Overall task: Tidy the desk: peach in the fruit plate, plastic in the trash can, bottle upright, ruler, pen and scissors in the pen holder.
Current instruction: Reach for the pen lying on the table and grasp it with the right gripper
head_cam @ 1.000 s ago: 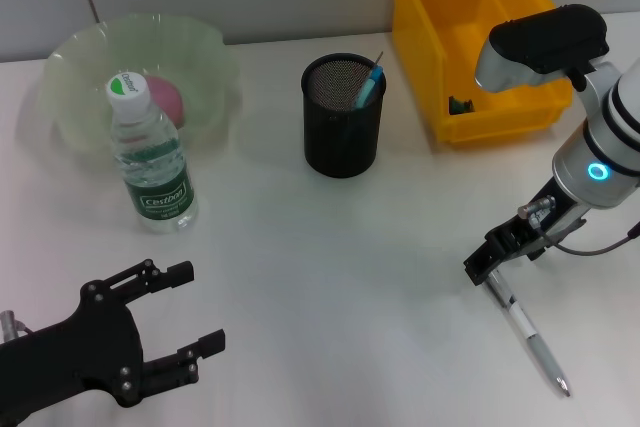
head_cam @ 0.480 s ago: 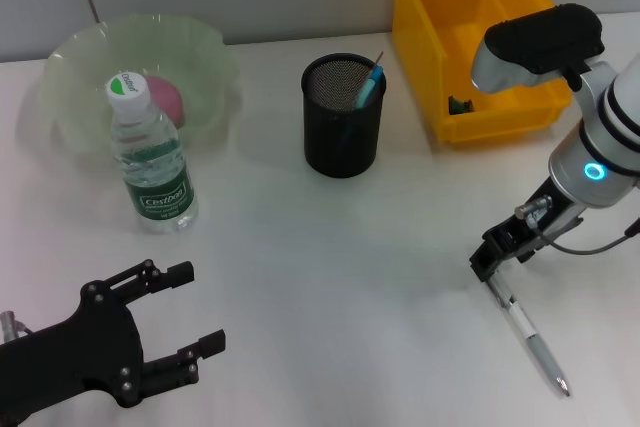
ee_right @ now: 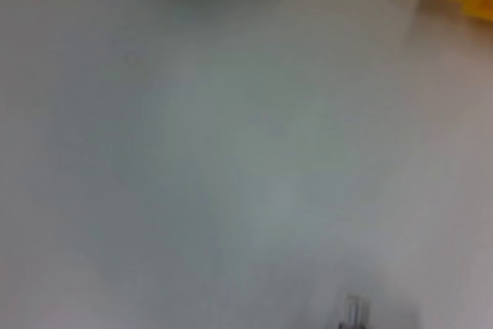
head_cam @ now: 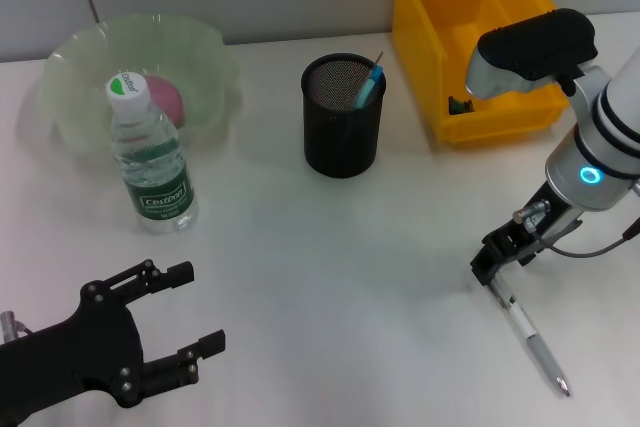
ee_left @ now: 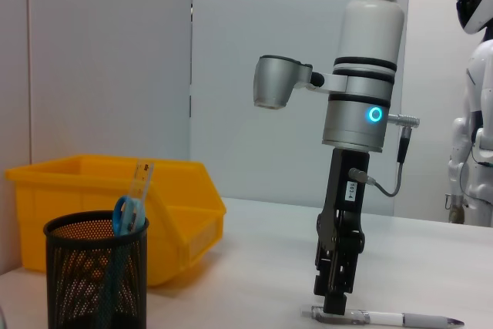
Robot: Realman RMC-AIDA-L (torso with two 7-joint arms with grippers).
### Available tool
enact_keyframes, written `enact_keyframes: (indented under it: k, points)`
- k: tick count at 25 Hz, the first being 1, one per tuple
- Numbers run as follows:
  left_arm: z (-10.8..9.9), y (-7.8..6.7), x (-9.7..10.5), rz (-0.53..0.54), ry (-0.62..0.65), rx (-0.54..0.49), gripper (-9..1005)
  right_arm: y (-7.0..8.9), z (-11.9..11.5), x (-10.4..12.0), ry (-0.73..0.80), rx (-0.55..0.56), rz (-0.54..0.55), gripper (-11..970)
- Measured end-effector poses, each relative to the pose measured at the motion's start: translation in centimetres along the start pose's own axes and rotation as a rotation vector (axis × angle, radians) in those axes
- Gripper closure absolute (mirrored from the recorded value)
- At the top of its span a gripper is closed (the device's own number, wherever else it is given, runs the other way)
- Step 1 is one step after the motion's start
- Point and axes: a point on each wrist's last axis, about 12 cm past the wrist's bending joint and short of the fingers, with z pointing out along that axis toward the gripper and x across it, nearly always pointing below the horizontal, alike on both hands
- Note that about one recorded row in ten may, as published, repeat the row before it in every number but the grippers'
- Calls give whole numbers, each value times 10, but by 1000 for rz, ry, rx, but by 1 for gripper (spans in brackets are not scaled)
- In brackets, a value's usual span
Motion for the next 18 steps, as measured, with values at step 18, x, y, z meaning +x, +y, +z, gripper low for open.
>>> enact_keyframes:
  k: [18]
  points:
    - [1, 0, 0, 7, -4, 4, 212, 2, 5, -6, 11, 9, -13, 385]
